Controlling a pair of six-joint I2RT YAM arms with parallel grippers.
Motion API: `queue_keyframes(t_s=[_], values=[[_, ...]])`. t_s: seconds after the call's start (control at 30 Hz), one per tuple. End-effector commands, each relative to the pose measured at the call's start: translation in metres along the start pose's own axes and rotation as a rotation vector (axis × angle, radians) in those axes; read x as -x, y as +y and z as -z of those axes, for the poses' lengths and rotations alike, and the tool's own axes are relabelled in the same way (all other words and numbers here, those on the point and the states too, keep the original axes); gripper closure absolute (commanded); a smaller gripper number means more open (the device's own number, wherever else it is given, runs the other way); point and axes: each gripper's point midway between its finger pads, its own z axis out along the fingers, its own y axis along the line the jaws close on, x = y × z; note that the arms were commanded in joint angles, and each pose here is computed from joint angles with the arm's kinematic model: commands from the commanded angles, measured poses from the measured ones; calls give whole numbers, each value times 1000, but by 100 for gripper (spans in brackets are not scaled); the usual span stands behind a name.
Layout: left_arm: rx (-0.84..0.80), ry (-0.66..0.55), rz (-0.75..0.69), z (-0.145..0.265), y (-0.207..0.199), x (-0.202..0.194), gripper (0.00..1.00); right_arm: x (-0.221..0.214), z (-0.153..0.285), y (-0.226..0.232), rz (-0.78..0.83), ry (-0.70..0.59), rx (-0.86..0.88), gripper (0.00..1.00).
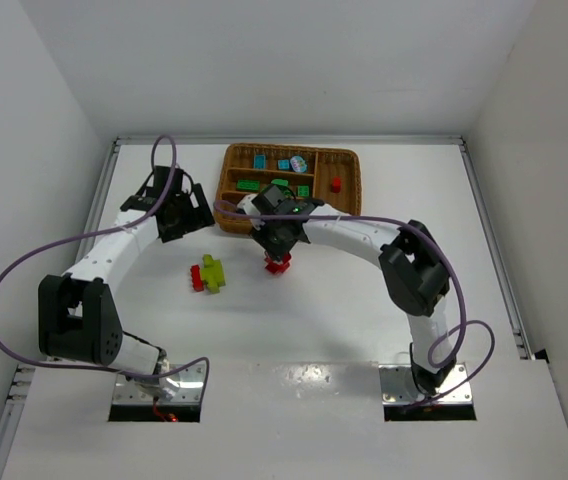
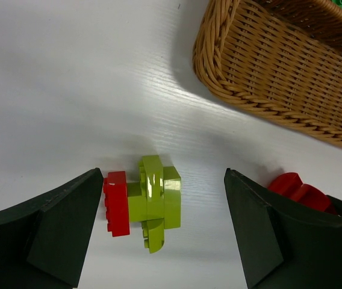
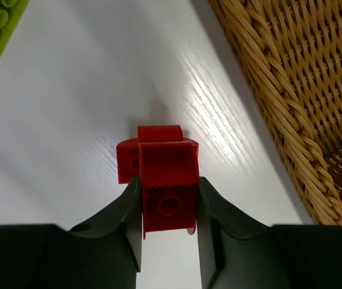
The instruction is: Sort the legos into containers by color
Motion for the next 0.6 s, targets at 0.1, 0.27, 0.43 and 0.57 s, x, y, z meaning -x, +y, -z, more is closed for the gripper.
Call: queue_keyframes(t_s=[0.1,0.27,0.43,0.57], values=[[-57,-42,-26,10,-10,17,12,21,18,-13,-128,-73,-16,82],[-438,43,-137,18,-66,-9,12,41,79,-15,-265,-265,130,82],[-857,106,-224,48,-121,-28,9,17,108,-14,-372,-308,317,82],[-1084,196,-331,60,-151,-48,8,5,127,-4,-435,-351,490,82]])
